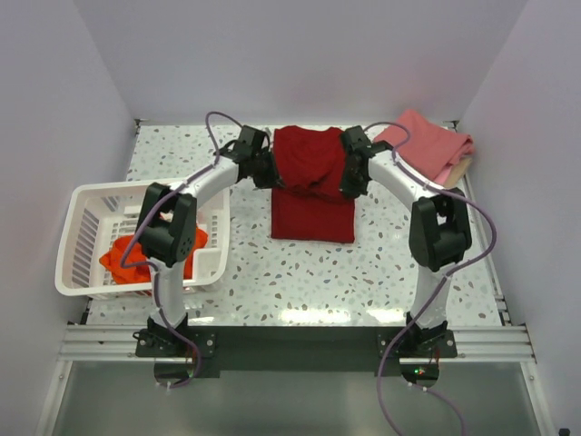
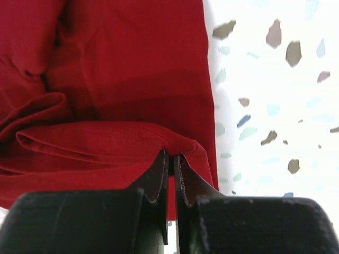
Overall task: Fold and stack the t-shirts
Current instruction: Fold the tshirt
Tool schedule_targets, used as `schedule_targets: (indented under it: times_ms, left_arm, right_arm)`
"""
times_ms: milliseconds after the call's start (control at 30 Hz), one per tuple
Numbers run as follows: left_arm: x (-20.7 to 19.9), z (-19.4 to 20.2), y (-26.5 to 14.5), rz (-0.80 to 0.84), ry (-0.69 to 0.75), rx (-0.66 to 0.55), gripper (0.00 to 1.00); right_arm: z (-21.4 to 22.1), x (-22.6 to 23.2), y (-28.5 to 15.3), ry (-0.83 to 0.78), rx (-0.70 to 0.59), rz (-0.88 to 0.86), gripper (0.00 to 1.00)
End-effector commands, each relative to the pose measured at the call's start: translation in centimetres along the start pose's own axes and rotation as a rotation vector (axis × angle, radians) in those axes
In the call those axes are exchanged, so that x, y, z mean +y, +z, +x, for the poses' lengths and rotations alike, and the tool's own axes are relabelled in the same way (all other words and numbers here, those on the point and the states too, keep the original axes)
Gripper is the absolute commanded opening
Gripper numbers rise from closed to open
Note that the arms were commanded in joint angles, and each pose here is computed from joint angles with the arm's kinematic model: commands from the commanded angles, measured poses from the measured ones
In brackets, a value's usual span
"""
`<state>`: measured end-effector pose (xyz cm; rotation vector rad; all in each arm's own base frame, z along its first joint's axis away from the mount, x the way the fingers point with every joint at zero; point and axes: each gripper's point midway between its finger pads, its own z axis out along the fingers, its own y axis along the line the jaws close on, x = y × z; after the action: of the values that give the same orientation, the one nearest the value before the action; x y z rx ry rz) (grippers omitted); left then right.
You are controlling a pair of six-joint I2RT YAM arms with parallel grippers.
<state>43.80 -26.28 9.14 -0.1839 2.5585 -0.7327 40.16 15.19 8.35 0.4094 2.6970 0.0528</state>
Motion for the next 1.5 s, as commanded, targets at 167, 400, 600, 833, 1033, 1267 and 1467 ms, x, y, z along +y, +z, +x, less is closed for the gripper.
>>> schedule_targets:
  times_ms: [167, 400, 600, 833, 1033, 1267, 1467]
  left_arm:
    - [0.1, -3.7, 2.0, 0.015, 0.019, 0.009, 0.0]
    - [0.0, -7.2, 0.5, -0.027, 0.001, -0.086, 0.59]
    - [-0.3, -7.7, -2.2, -0.046, 0.057, -0.143, 0.82]
    - [1.4, -1.6, -3.0, -0.083, 0.151, -0.068, 0.84]
    - [2.3, 3.3, -3.4, -0.098, 0.16, -0.013, 0.82]
    - [2.9, 7.2, -3.2, -0.131, 0.179, 0.033, 0.77]
    - [4.4, 8.1, -3.3, -0.192, 0.176, 0.037, 0.7]
  right_arm:
    - [-3.9, 0.7, 1.4, -0.007, 0.0, -0.016, 0.0]
    - [-7.4, 1.1, 0.6, 0.002, -0.035, -0.023, 0.54]
    - [-8.1, 0.1, -2.2, -0.003, -0.077, -0.044, 0.73]
    - [-2.5, -1.2, -2.8, -0.008, 0.008, -0.11, 0.73]
    - [0.9, -1.8, -2.8, 0.03, 0.045, -0.165, 0.73]
    - [5.1, -3.3, -1.7, 0.054, 0.113, -0.164, 0.7]
    - [5.9, -3.1, -1.0, 0.057, 0.134, -0.181, 0.63]
